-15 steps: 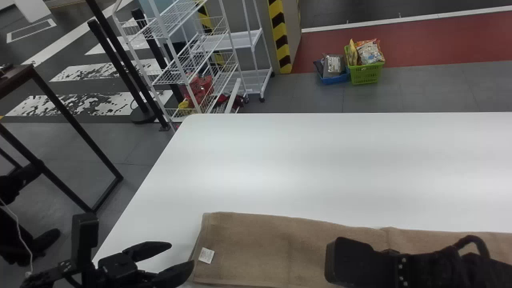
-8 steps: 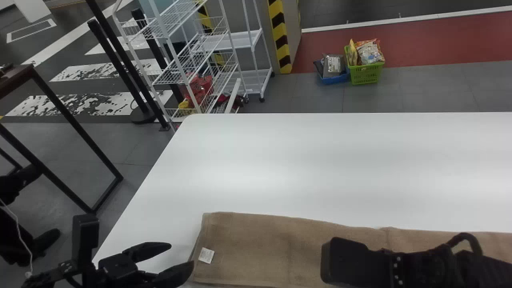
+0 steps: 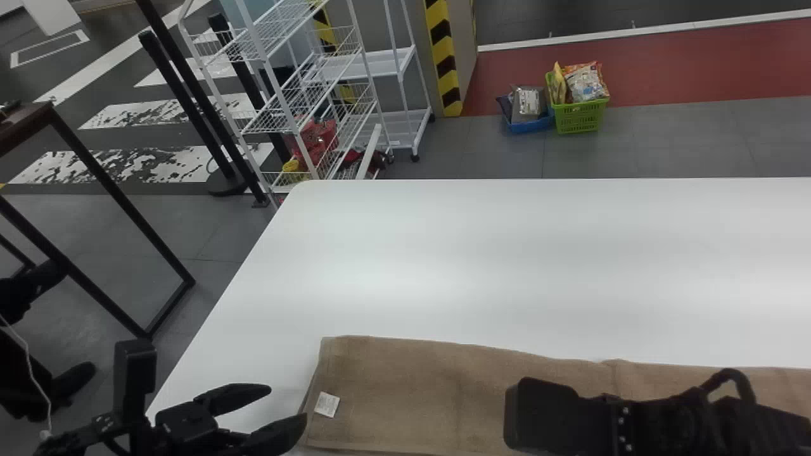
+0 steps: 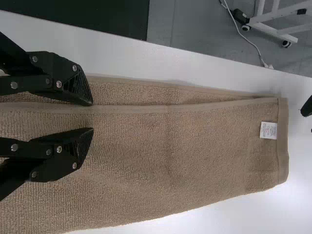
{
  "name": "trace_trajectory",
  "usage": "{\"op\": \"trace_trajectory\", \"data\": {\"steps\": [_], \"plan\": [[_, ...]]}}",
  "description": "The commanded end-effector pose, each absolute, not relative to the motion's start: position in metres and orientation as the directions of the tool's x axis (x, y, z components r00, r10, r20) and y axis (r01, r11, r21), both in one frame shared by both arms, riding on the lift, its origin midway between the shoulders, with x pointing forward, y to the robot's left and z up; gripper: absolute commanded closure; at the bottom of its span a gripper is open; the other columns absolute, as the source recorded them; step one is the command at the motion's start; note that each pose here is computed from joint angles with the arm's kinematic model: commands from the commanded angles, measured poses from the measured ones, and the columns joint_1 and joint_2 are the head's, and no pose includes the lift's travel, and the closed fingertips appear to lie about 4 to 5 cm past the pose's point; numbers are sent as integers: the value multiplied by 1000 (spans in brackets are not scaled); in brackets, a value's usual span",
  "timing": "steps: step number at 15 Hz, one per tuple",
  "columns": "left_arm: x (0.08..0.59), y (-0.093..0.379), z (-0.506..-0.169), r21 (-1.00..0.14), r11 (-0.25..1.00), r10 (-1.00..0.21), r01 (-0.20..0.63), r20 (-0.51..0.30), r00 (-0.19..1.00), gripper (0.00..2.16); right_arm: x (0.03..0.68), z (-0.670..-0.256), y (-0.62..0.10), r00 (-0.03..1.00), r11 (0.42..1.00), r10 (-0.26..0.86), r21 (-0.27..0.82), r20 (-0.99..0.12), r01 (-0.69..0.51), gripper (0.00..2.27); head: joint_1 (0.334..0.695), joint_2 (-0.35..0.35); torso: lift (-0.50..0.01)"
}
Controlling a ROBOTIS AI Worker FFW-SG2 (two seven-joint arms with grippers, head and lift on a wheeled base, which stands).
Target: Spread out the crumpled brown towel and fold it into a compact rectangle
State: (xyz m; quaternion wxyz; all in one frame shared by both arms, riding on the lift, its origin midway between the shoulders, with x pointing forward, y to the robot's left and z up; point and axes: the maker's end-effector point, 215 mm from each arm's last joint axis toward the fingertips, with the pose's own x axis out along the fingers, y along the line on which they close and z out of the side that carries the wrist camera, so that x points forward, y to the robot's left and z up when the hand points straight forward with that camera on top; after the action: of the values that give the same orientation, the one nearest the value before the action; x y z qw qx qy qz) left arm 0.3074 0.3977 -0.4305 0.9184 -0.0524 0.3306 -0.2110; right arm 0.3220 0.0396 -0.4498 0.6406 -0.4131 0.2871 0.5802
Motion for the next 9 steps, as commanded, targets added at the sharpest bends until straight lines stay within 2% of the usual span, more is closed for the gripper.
{"op": "trace_trajectory", "data": {"steps": [1, 3, 9], "plan": [[307, 398, -431, -235, 905, -422, 354, -586, 691, 66, 319, -450, 40, 150, -23, 506, -188, -849, -982, 829, 695, 350, -127], [306, 398, -431, -236, 905, -423, 353, -587, 691, 66, 320, -449, 42, 153, -32, 504, -195, -850, -980, 1055, 695, 350, -127], [305, 398, -433, -236, 905, -422, 353, -589, 689, 66, 318, -441, 46, 149, -17, 529, -185, -835, -983, 1055, 695, 350, -127]]}}
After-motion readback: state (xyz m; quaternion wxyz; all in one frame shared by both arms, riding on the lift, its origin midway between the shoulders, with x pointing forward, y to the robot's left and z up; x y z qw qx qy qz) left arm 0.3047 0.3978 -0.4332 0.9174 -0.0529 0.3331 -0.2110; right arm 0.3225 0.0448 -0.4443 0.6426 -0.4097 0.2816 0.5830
